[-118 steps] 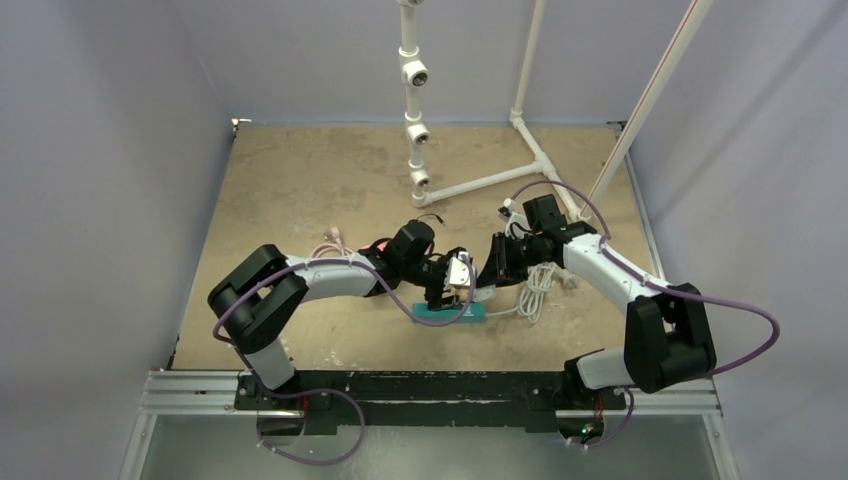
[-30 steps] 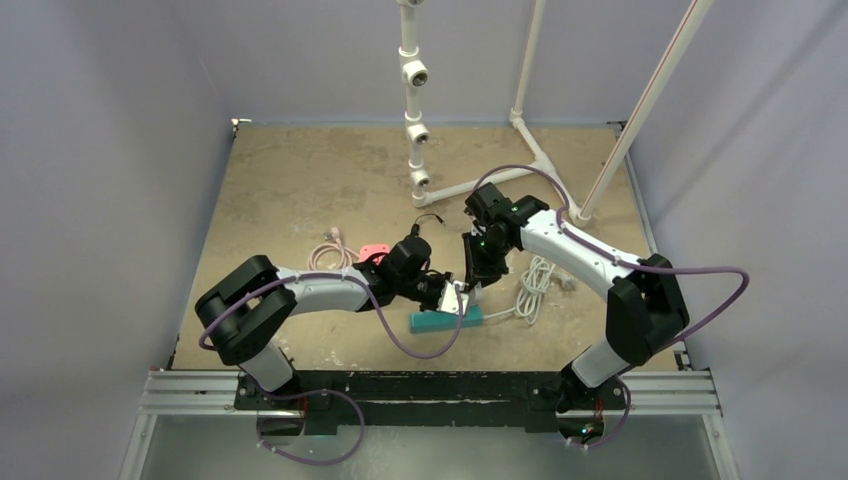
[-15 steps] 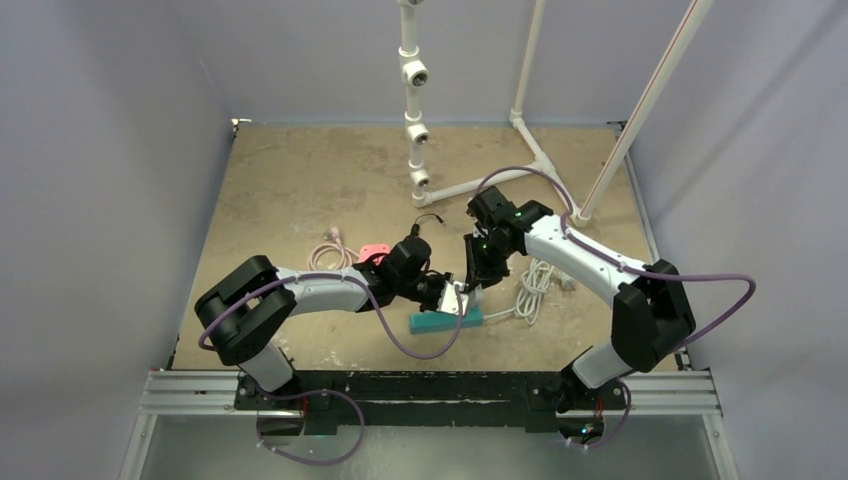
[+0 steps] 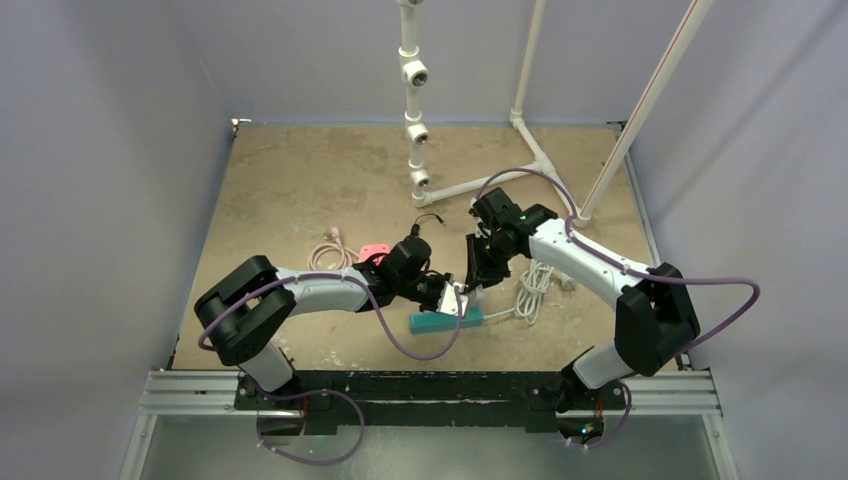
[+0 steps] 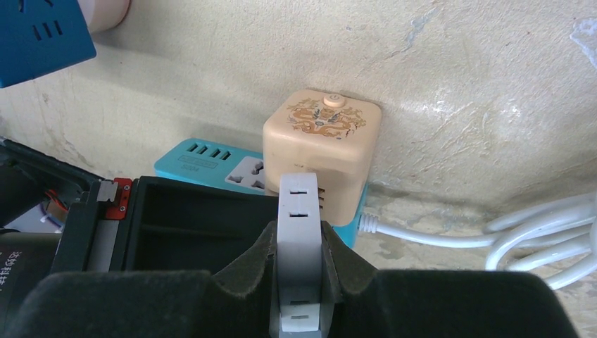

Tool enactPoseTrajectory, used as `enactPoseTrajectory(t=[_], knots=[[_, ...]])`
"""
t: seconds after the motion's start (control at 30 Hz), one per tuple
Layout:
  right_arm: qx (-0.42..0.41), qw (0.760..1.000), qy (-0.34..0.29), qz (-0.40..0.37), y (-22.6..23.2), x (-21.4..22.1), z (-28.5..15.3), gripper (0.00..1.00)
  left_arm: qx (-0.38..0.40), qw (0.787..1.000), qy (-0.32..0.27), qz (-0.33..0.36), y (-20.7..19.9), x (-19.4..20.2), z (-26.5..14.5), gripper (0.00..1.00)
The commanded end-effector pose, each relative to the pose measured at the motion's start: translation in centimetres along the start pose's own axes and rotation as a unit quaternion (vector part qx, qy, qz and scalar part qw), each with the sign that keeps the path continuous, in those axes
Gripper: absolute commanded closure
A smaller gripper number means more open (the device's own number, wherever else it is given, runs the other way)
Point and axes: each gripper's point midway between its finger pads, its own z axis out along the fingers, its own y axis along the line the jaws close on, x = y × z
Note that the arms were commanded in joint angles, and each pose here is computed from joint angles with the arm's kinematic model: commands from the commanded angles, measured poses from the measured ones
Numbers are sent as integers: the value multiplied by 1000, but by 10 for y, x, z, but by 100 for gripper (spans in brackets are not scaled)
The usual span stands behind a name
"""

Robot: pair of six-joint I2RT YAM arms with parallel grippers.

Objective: Insert the plug
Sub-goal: Insert the plug into the socket.

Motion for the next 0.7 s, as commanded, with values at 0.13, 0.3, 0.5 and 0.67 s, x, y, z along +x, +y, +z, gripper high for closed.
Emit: enactPoseTrajectory(t=[0.13,0.3,0.5,0.67], knots=[[50,993,104,4,-33,53,22,100,51,993,83,-65,-42,46,-8,100],[52,993,103,5,-35,53,21,100,48,991,97,-82,-41,46,-14,100],[55,994,95,3,-37,53,18,100,27,990,104,-88,-29,39,-19,100],[57,995,85,12,-40,55,15,100,21,989,113,-97,-25,37,-24,100]])
